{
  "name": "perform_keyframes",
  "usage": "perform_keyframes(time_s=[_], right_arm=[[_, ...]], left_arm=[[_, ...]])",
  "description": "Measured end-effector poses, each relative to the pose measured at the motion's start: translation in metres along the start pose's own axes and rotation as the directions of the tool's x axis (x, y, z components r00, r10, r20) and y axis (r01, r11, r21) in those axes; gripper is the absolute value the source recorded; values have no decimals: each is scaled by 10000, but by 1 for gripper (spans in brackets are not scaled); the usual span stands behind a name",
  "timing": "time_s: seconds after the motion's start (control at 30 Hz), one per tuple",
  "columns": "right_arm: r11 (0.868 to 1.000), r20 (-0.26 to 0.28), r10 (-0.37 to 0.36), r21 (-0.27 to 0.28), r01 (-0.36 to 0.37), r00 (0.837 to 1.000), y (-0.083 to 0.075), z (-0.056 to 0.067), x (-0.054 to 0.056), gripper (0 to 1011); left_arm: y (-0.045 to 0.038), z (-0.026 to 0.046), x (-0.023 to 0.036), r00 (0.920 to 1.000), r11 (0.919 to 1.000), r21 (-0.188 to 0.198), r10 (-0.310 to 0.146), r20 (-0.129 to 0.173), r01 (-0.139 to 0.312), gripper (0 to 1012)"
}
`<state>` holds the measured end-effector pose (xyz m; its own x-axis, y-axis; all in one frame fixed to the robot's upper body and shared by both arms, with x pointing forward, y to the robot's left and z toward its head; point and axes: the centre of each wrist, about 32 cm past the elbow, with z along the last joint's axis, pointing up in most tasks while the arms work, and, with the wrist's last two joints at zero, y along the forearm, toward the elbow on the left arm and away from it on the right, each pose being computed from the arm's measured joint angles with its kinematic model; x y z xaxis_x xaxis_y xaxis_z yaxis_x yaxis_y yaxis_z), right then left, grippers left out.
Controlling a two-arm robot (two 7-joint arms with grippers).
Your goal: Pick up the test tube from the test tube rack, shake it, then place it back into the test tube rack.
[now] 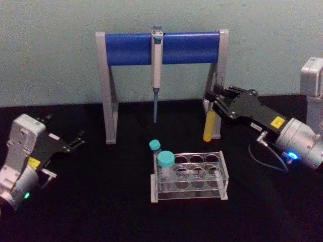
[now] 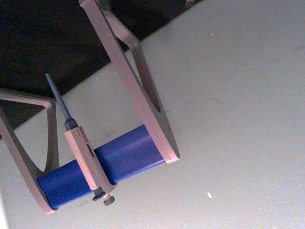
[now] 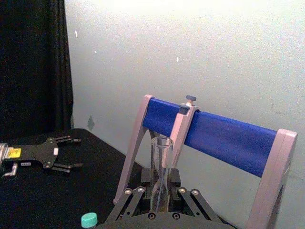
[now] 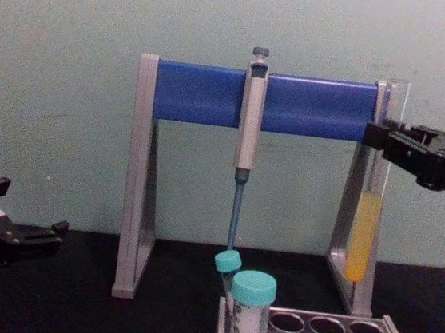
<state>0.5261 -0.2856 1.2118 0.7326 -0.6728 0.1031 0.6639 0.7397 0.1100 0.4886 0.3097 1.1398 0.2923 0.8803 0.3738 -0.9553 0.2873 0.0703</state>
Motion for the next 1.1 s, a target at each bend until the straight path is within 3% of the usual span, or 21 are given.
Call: perform_keyframes(time_s=[0.37, 0.6, 0.9, 1.1], right_arm=[[9981, 124, 585, 167, -587, 9982, 69, -20, 7, 232], [9875, 51, 1550, 279, -1550, 9879, 80, -25, 22, 232], [9602, -361, 2786, 301, -2777, 9597, -89, 22, 122, 233], [9693, -324, 2457, -38, -2459, 9688, -272, 69, 157, 233]], left_arm=[[0, 0, 0, 10000, 10000, 0, 0, 0, 0, 1001], [0, 0, 0, 10000, 10000, 0, 0, 0, 0, 1001], [0, 0, 0, 10000, 10000, 0, 0, 0, 0, 1001], [0, 0, 0, 10000, 10000, 1, 0, 0, 0, 1001]])
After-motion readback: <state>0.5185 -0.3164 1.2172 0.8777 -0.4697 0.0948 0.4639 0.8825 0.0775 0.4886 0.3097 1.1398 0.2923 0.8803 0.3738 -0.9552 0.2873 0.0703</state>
